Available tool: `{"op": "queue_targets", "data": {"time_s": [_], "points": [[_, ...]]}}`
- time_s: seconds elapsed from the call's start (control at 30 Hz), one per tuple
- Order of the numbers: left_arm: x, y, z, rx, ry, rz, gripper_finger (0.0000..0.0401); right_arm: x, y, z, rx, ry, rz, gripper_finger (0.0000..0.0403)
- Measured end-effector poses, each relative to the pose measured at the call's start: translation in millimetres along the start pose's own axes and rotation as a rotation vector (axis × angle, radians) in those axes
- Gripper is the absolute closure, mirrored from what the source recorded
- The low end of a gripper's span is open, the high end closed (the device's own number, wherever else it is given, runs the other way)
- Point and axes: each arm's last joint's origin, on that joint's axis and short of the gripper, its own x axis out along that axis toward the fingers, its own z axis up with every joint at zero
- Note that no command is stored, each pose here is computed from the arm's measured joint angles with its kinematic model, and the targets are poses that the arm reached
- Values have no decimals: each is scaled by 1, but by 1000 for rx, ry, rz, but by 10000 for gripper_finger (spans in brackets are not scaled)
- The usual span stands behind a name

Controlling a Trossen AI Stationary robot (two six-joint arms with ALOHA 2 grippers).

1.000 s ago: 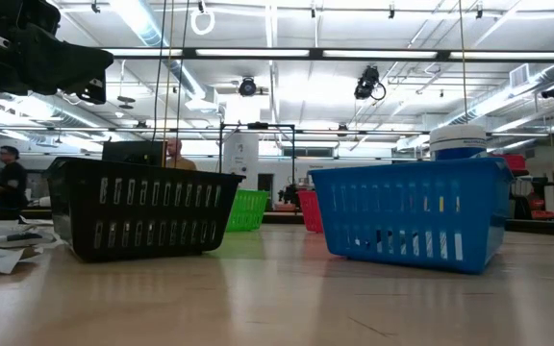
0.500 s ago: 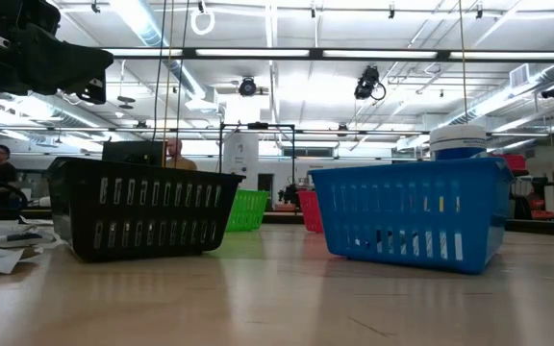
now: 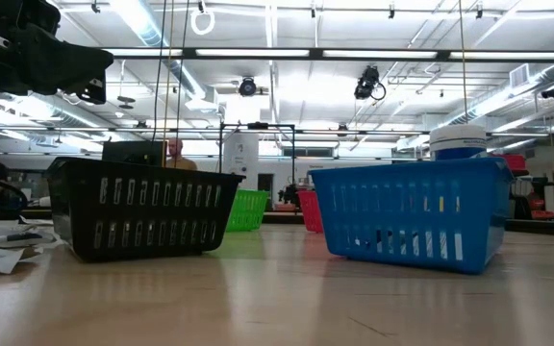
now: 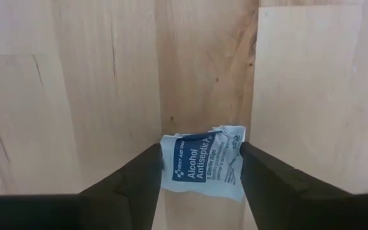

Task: Pick & Place First Aid Supplies
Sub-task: Put the blue alcohol pad into the blue bin

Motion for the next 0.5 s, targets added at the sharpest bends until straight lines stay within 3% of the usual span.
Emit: {"op": "queue_targets", "data": {"time_s": [0.27,0.5], "points": [[0,0,0,0,0,0,376,-17,7,8,-84,-8,14,200],[0,0,0,0,0,0,376,-33,14,27,-120,-96,36,200]]}}
